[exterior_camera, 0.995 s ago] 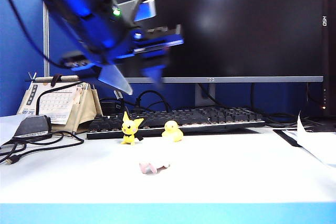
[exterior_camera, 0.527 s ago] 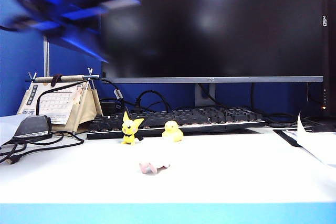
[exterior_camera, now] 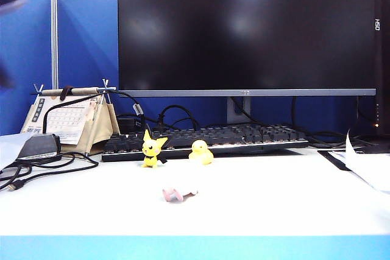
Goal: Pick up the doll with a different color than the other dolls and place it near you.
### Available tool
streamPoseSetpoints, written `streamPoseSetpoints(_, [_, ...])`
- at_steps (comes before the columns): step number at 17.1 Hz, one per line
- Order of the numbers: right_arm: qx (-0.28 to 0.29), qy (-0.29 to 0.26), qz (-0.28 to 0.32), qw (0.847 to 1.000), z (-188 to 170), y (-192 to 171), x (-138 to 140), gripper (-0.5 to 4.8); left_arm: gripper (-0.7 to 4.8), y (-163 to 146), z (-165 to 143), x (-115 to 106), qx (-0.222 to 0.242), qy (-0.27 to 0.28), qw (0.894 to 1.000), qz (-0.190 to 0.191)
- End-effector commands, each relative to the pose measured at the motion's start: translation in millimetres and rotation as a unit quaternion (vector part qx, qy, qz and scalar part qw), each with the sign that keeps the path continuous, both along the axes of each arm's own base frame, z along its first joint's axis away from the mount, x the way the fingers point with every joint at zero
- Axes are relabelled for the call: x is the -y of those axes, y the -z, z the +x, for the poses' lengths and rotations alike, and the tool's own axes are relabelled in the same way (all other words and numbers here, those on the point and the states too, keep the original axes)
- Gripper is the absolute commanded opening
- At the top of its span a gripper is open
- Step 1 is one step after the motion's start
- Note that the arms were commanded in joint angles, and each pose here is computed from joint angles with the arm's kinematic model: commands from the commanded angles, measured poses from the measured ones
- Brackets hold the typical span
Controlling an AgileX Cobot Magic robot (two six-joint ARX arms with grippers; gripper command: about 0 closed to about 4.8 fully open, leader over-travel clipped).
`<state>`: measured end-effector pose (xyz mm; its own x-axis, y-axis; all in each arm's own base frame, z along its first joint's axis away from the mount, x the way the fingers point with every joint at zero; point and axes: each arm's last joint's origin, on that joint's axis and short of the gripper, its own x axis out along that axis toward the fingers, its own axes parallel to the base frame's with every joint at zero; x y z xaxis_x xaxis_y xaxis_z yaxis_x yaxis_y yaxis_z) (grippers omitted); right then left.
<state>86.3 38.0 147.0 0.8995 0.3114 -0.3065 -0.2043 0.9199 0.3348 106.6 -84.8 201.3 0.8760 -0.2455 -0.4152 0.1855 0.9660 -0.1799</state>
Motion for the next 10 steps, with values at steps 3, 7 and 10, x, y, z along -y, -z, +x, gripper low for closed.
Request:
streamPoseSetpoints(3, [-0.006, 0.001, -0.005, 1.000, 0, 1, 0, 0.53, 0.17, 33, -27, -27, -0.005, -0.029, 1.000, 0.000])
streamPoseSetpoints(7, [-0.006, 0.001, -0.005, 1.000, 0, 1, 0, 0.53, 0.17, 51, -43, -44, 0.005, -0.052, 0.998, -0.029])
streamPoseSetpoints(10, [-0.001, 0.002, -0.003, 1.000, -1, 1, 1, 0.53, 0.17, 51, -43, -43, -0.001, -0.050, 0.998, -0.027])
